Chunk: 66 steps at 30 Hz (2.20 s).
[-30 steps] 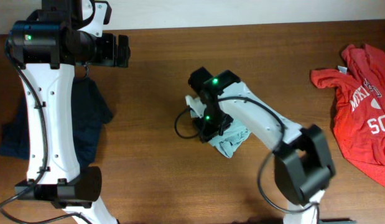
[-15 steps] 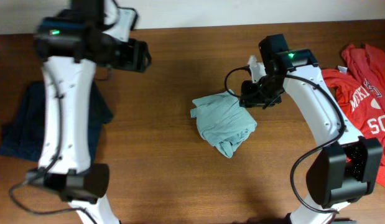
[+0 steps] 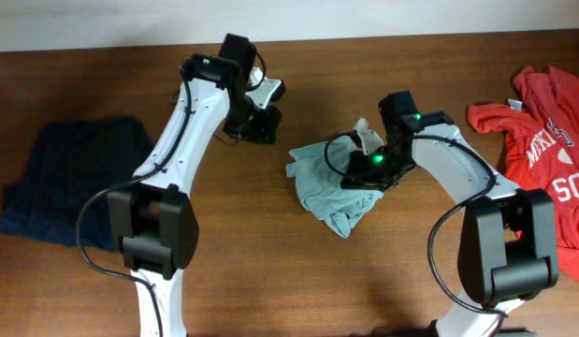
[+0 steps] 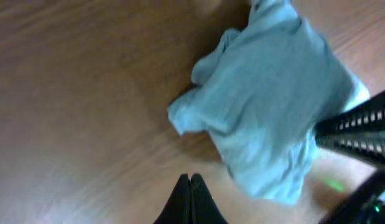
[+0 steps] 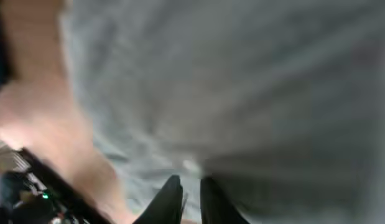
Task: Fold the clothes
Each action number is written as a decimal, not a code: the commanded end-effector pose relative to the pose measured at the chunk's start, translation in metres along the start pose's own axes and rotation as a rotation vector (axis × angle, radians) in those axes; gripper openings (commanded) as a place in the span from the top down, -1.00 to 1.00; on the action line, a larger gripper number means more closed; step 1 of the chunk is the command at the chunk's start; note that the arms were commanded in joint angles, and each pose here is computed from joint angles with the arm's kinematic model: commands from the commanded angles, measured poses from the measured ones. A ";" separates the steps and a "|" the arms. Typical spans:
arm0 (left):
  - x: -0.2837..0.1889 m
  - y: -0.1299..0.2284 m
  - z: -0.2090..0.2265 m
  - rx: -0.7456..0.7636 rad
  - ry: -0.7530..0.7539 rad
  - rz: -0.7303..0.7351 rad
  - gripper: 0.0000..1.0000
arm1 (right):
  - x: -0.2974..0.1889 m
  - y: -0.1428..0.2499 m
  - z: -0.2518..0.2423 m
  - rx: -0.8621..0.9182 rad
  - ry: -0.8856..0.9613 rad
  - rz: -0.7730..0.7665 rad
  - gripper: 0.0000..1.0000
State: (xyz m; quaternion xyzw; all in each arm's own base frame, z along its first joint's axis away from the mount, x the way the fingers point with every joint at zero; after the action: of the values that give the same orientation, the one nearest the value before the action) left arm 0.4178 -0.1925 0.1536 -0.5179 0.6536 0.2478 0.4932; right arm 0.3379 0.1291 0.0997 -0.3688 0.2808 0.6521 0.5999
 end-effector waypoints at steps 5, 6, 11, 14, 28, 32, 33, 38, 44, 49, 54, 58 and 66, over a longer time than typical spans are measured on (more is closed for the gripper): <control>0.055 0.027 0.004 -0.019 0.066 0.086 0.99 | 0.012 0.022 -0.049 0.198 0.282 0.022 0.67; 0.064 0.033 0.004 -0.018 0.067 0.101 0.99 | 0.014 0.028 -0.054 0.205 0.307 0.036 0.67; 0.065 0.036 0.008 -0.027 0.062 0.108 0.94 | 0.020 0.043 -0.060 0.227 0.317 0.080 0.68; 0.054 0.038 0.023 -0.074 0.050 0.118 0.91 | 0.017 0.045 -0.057 0.229 0.313 0.086 0.71; -0.017 0.019 0.005 0.110 0.300 -0.058 0.78 | -0.057 0.025 0.018 -0.018 0.130 -0.206 0.38; 0.001 0.011 -0.017 0.209 0.260 -0.066 0.78 | -0.046 0.020 0.010 0.060 0.124 -0.189 0.38; 0.007 0.011 -0.019 0.232 0.215 -0.056 0.78 | -0.039 0.017 0.006 0.088 0.122 -0.181 0.38; 0.034 0.011 -0.038 0.319 0.121 -0.012 0.78 | -0.007 0.009 -0.005 0.154 0.049 -0.115 0.39; 0.063 0.013 -0.034 0.330 0.130 0.032 0.85 | 0.025 0.001 -0.026 0.229 0.048 -0.082 0.42; 0.047 0.006 -0.047 0.347 0.204 -0.021 0.84 | 0.037 0.012 -0.044 0.294 0.126 -0.022 0.48; 0.056 0.011 -0.069 0.465 0.242 -0.013 0.78 | 0.037 0.012 -0.044 0.293 0.126 -0.023 0.48; 0.080 0.018 -0.056 0.494 0.089 0.036 0.77 | 0.037 0.015 -0.043 0.297 0.121 -0.009 0.48; 0.145 0.045 -0.024 0.378 0.099 0.182 0.93 | 0.035 0.029 -0.048 0.303 0.172 0.050 0.48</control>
State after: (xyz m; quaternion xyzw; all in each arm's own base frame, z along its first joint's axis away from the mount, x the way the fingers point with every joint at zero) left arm 0.3750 -0.2714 0.0618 -0.3756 0.7448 0.0906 0.5441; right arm 0.3200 0.1159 0.0502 -0.3041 0.4076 0.5917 0.6255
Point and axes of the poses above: each gripper's point midway between its finger pads, its own x axis out along the fingers, its own z axis along the line the jaws close on, y = z × x, the point moved 4 cm from there along -x, back along the fingers, and after that the axes turned 1 degree about -x, right-handed, at the moved point
